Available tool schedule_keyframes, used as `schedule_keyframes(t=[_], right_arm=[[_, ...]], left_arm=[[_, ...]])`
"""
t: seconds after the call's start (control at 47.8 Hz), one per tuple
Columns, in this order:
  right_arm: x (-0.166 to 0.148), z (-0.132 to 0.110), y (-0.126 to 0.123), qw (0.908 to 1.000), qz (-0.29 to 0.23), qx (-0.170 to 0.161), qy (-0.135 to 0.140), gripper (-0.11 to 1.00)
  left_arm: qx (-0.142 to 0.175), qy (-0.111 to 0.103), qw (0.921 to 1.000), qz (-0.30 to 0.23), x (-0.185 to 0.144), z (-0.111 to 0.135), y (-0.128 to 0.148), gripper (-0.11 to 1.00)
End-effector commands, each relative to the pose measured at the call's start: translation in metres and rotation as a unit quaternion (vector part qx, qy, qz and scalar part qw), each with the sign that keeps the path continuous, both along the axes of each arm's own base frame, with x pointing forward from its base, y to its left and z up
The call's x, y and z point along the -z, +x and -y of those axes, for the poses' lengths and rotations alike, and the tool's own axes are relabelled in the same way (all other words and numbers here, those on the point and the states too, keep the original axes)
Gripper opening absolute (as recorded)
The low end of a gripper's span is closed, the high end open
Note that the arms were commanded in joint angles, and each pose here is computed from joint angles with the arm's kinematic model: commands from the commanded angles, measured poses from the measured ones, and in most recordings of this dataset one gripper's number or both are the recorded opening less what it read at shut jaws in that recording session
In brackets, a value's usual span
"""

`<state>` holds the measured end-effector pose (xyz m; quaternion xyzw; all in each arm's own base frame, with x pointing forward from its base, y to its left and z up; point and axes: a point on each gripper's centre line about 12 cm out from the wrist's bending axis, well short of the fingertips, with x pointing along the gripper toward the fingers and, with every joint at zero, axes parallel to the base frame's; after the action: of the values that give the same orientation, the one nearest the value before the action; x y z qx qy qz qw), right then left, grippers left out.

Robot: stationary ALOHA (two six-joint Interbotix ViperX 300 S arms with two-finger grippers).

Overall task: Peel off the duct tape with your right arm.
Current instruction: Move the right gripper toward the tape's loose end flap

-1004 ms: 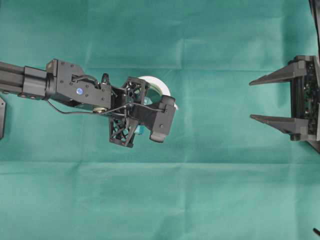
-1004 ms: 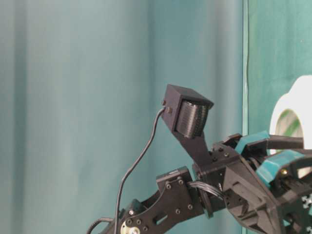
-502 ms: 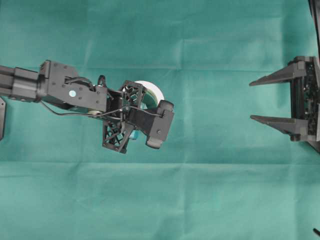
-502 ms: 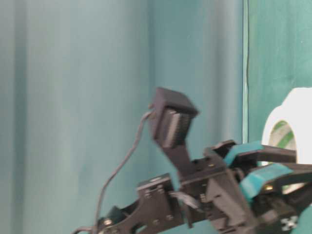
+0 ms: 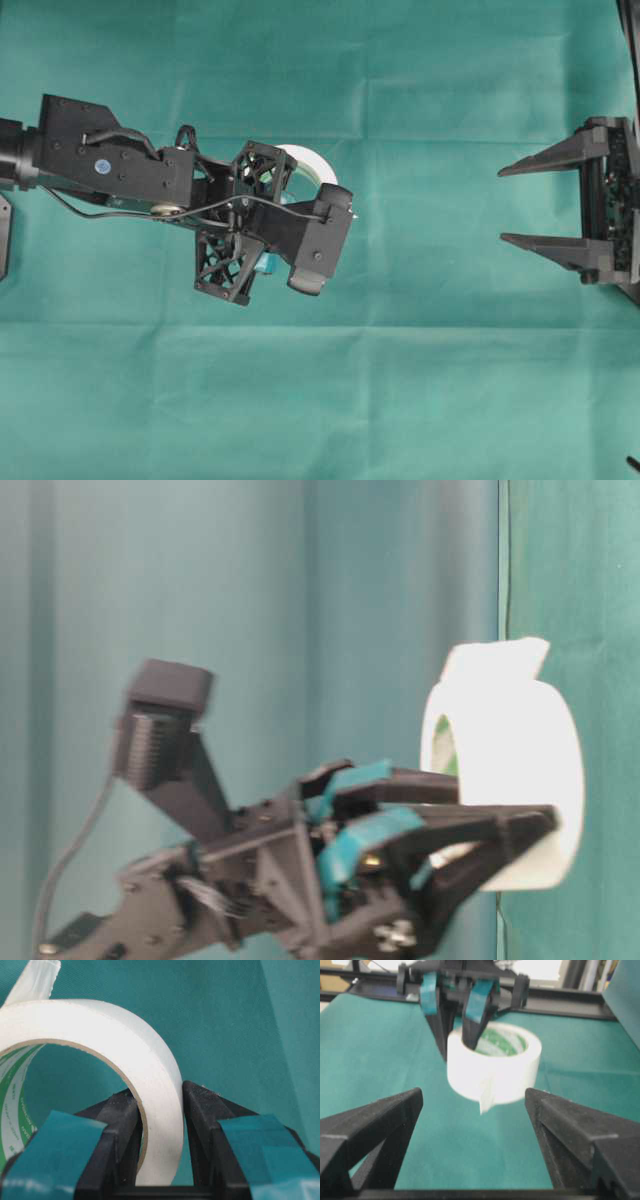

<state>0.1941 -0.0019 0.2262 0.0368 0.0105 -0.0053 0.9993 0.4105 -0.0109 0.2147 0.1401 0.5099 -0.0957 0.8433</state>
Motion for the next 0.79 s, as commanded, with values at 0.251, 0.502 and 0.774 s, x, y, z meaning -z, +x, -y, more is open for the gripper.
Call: schedule_keyframes(t=[0.251, 0.502, 0.774], right_arm=[[0.002, 0.000, 0.005, 1.0000, -0.008, 0.000, 0.003, 0.74], [0.003, 0.000, 0.013, 0.9999, -0.008, 0.001, 0.013, 0.73], [0.002, 0.001, 0.043, 0.9997, -0.020, 0.001, 0.011, 0.74]], left_arm=[[0.005, 0.001, 0.9991, 0.042, -0.059, 0.003, 0.004, 0.23], [0.003, 0.000, 0.9988, 0.049, -0.065, 0.003, 0.002, 0.23], [0.003, 0.000, 0.9988, 0.050, -0.065, 0.003, 0.003, 0.23]])
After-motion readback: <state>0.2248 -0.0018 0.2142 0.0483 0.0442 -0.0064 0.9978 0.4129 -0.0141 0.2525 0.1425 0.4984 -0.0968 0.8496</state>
